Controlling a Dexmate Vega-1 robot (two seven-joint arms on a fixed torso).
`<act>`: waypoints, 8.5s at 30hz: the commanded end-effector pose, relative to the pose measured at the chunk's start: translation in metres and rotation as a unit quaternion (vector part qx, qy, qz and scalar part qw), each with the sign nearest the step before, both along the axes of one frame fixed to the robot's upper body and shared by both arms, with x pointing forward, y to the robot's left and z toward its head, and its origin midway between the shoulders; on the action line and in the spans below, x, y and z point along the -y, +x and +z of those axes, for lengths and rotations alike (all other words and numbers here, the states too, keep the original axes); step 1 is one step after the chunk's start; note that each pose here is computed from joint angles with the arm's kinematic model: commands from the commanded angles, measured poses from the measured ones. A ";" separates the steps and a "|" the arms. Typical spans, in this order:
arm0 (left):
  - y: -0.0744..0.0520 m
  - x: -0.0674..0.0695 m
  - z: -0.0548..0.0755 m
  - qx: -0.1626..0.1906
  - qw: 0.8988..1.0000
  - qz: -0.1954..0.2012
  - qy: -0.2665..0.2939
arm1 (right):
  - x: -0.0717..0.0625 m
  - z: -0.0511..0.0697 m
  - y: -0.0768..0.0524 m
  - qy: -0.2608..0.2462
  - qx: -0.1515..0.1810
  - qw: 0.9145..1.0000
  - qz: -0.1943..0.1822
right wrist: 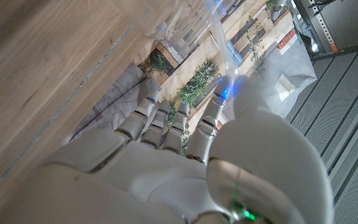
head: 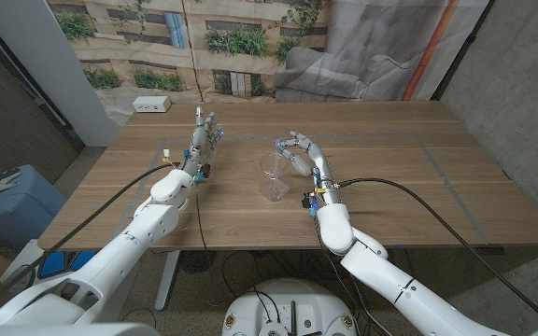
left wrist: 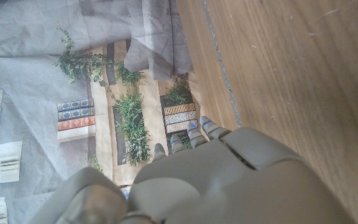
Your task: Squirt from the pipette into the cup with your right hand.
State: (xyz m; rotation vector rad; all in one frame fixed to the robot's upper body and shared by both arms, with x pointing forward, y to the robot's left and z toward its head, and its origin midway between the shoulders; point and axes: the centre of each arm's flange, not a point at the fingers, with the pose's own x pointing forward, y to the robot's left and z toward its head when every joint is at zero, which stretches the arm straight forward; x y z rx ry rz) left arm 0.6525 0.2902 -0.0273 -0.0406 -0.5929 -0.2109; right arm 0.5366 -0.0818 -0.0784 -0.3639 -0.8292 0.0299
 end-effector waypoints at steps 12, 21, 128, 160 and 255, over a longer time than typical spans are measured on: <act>0.000 0.000 0.000 0.000 1.000 0.000 0.000 | -0.003 -0.003 0.001 0.022 -0.015 1.000 0.003; 0.000 0.000 0.000 0.000 1.000 0.002 -0.001 | -0.003 -0.005 0.000 0.028 -0.017 0.999 0.005; 0.000 0.000 0.000 0.000 1.000 0.000 0.000 | -0.002 0.033 -0.006 0.103 -0.013 0.992 0.074; 0.000 0.000 0.000 0.000 1.000 0.002 -0.001 | 0.018 0.083 -0.008 0.128 -0.048 0.986 0.095; 0.000 0.000 0.000 0.000 1.000 0.000 0.000 | 0.029 0.105 0.111 0.092 0.029 0.995 0.032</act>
